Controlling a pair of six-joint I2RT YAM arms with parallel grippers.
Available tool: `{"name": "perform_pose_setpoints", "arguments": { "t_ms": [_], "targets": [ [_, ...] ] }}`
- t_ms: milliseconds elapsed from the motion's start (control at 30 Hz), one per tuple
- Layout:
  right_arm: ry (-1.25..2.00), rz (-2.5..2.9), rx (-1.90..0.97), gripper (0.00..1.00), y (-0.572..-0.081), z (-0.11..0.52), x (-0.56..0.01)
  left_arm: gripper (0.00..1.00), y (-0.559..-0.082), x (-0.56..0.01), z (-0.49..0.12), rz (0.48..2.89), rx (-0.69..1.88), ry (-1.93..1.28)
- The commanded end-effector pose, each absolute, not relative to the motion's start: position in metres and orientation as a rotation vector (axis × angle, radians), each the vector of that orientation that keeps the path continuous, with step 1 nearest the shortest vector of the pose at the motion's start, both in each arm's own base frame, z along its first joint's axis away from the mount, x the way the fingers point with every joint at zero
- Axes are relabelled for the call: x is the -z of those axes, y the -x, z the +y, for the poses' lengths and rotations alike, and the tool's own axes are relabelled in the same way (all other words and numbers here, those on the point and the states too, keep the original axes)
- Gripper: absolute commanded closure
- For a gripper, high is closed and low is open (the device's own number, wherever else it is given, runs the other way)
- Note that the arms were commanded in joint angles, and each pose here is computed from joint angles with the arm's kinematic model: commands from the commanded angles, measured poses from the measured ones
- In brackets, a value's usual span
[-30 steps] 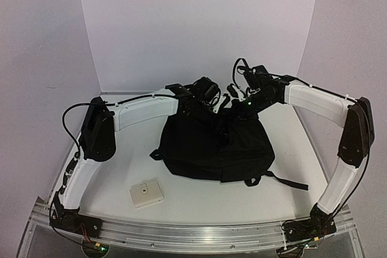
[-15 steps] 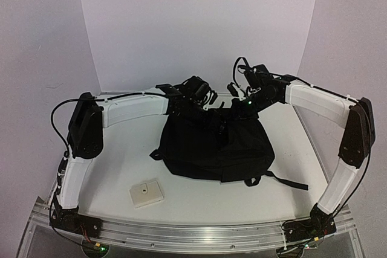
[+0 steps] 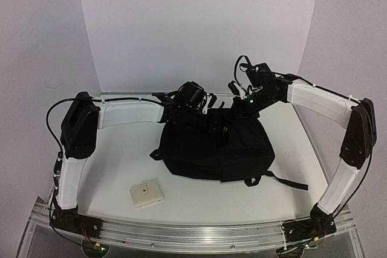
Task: Pack the student bag
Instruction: Place the stationery in the student bag.
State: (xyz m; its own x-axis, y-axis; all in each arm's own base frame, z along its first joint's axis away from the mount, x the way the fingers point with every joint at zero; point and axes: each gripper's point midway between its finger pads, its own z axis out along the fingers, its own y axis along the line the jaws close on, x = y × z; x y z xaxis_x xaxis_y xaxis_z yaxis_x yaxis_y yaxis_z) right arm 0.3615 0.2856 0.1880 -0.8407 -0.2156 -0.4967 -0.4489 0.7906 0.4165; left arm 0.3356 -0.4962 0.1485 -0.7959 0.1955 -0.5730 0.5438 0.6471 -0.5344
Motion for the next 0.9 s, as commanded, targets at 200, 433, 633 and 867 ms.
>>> {"name": "perform_pose_setpoints", "arguments": {
  "t_ms": [200,433,633,867],
  "targets": [
    [0.464,2.436,-0.669,1.0,-0.38,0.278,-0.222,0.5,-0.327,-0.218,-0.491,2.215,1.007,-0.681],
    [0.43,2.462,-0.556,1.0,-0.386,0.265,-0.207,0.47,-0.334,-0.222,-0.502,2.191,1.017,-0.694],
    [0.456,2.453,-0.573,1.0,-0.384,0.267,-0.21,0.42,-0.334,-0.227,-0.493,2.194,0.983,-0.676],
    [0.495,2.421,-0.603,1.0,-0.375,0.268,-0.222,0.28,-0.332,-0.239,-0.47,2.171,0.965,-0.654]
  ]
}}
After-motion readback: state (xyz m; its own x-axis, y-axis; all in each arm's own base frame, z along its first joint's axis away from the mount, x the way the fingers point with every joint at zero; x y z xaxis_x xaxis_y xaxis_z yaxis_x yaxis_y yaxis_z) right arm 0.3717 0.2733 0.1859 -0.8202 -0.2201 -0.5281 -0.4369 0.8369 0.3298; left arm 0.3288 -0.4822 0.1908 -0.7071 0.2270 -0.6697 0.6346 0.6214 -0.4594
